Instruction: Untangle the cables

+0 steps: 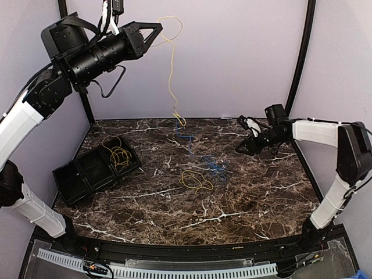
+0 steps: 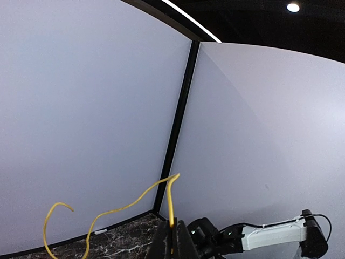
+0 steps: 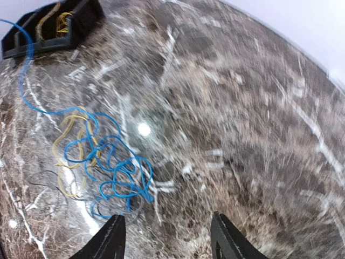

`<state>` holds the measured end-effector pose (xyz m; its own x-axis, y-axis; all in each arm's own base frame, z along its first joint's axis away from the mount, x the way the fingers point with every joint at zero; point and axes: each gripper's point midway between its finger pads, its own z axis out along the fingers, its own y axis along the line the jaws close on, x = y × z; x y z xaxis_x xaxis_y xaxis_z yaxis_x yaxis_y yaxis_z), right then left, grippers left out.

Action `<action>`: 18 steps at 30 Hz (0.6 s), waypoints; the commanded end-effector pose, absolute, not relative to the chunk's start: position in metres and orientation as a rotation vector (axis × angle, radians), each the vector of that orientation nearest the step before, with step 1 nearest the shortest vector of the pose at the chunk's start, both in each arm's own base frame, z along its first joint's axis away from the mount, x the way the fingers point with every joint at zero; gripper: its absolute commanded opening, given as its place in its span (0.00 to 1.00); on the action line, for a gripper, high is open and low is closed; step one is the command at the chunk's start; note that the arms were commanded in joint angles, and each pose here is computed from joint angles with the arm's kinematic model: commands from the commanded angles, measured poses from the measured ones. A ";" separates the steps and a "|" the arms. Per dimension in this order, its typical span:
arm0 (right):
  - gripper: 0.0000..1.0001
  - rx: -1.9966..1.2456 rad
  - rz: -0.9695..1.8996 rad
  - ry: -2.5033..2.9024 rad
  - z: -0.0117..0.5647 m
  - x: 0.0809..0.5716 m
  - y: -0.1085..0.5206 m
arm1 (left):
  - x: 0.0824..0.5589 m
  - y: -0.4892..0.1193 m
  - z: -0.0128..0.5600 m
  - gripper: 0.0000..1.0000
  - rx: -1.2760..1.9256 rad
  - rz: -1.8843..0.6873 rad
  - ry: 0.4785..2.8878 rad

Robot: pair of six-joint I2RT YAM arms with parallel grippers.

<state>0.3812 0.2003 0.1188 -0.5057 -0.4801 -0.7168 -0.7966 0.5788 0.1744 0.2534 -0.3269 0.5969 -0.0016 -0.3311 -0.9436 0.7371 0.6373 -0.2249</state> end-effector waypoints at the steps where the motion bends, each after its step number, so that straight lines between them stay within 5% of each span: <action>1: 0.59 -1.259 0.682 1.836 0.196 0.341 0.249 | 0.253 -0.328 0.569 0.00 0.378 -0.886 1.383; 11: 0.67 -1.591 0.755 1.715 0.159 0.278 0.326 | 0.260 -0.325 0.470 0.00 0.330 -0.880 1.513; 18: 0.70 -1.675 0.663 1.739 0.114 0.294 0.365 | 0.255 -0.303 0.469 0.00 0.286 -0.842 1.525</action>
